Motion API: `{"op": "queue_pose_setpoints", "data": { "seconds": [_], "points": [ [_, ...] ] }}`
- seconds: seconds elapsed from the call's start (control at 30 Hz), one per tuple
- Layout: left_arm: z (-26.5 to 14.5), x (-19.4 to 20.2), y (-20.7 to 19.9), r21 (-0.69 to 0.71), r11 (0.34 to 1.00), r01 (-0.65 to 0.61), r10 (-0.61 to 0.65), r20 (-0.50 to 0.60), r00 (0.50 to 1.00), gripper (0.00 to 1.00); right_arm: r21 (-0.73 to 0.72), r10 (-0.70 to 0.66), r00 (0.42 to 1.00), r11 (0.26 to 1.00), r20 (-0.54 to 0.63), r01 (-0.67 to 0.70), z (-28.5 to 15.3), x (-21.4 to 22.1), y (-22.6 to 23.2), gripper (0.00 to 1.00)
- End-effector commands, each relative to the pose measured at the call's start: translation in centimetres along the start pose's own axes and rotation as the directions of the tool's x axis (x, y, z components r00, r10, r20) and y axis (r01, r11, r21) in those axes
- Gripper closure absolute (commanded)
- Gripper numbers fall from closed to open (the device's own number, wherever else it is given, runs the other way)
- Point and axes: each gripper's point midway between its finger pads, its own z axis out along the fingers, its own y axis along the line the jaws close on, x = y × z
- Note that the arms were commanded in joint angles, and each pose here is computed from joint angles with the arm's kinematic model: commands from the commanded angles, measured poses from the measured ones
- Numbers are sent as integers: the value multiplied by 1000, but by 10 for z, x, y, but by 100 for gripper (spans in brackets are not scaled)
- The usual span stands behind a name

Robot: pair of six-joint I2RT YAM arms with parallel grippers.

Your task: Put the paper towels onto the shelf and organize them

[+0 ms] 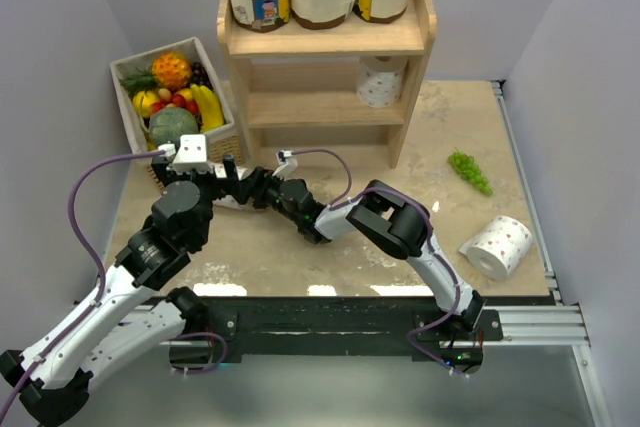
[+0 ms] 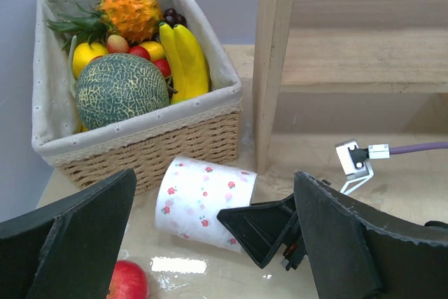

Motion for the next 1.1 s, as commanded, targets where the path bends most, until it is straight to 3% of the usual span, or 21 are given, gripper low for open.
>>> {"op": "queue_pose_setpoints", "data": {
  "seconds": [0.0, 0.2, 0.33, 0.47, 0.73, 0.93, 1.07],
  "points": [
    [2, -9, -1, -5, 999, 50, -50, 32, 998, 0, -127, 13, 997, 992, 75, -4, 6, -20, 36, 25],
    [2, -8, -1, -7, 999, 48, -48, 29, 998, 0, -284, 35, 988, 959, 149, 9, -14, -33, 54, 38],
    [2, -9, -1, -7, 999, 50, -50, 32, 998, 0, -399, 96, 975, 917, 202, -8, -31, -47, 67, 57],
    [2, -10, 0, -8, 999, 50, -49, 33, 998, 0, -340, 30, 984, 940, 173, 32, -25, -42, 62, 63],
    [1, -10, 0, -9, 999, 50, -49, 33, 998, 0, -311, -16, 983, 948, 185, 73, -48, -56, 70, 64],
    [-1, -13, 2, -7, 998, 61, -61, 42, 997, 0, -163, -237, 962, 952, 138, 259, -77, -73, 74, 66],
    [-5, -16, 5, -6, 997, 81, -81, 53, 995, 0, 7, -455, 886, 889, -94, 457, -100, -64, 49, 66]
  ]
}}
